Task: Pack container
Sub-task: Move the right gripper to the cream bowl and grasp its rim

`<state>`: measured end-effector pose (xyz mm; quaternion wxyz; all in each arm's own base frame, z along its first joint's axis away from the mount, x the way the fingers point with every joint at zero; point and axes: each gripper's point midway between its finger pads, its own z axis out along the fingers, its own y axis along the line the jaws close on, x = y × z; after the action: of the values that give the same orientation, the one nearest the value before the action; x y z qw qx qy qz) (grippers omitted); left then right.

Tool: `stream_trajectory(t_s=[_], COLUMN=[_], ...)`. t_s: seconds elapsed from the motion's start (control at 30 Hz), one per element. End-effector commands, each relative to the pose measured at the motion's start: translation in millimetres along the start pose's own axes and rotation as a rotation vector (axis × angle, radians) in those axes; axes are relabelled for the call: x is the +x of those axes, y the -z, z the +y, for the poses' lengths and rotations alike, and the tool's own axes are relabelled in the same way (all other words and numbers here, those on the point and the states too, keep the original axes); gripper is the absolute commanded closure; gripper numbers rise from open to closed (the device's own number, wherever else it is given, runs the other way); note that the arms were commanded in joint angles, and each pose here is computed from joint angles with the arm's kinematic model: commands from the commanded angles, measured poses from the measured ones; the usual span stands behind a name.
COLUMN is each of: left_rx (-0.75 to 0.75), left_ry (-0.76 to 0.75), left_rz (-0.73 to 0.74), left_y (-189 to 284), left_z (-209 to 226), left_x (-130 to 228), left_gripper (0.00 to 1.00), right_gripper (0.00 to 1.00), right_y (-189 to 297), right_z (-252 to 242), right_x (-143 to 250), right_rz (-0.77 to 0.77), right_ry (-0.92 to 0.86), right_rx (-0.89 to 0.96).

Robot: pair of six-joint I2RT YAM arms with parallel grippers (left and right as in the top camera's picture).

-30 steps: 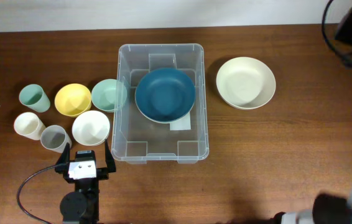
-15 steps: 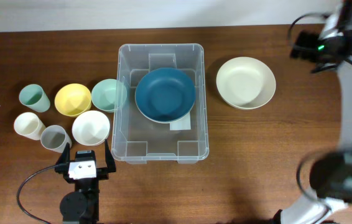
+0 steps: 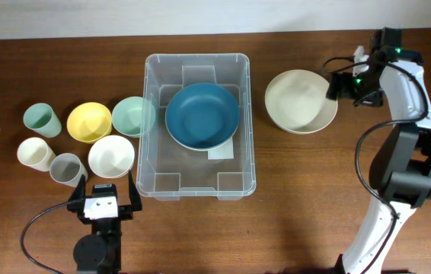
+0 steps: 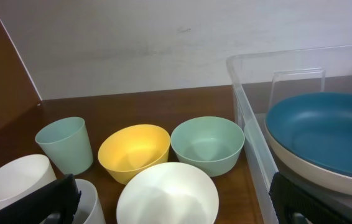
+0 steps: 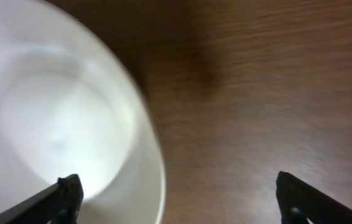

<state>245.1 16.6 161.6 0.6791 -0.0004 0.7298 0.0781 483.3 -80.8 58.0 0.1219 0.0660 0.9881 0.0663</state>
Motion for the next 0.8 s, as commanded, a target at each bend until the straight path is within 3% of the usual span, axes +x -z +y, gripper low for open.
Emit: stream_trajectory(t_s=[0.0,0.2,0.33,0.53,0.73,0.77], left_rx=[-0.010,-0.010,-0.010,-0.010,-0.010,-0.010], left_ry=[0.013,0.013,0.013,0.013,0.013,0.013], left_rz=[0.004,0.004,0.004,0.004,0.004,0.004], left_y=[-0.4,-0.4,-0.4,-0.4,-0.4,-0.4], left_z=[1.9,1.9,1.9,1.9,1.9,1.9], left_x=[2.6,2.6,2.6,2.6,2.7,2.6], left_gripper=[0.00,0.00,0.00,0.00,0.00,0.00], right_gripper=[0.07,0.19,0.45,0.40,0.41,0.45], right_y=[-23.3,-44.8,-46.4,-50.2,-65.2,-66.0], right_z=[10.2,6.3,6.3,5.8,11.0,10.9], right_x=[7.5,14.0,13.3,15.1,17.4,17.4], right_rz=[0.044,0.079,0.077,0.085,0.068,0.067], right_ry=[0.042,0.040,0.044,0.041,0.042,0.042], right_rx=[-0.080,-0.080,-0.081,-0.081,-0.125,-0.125])
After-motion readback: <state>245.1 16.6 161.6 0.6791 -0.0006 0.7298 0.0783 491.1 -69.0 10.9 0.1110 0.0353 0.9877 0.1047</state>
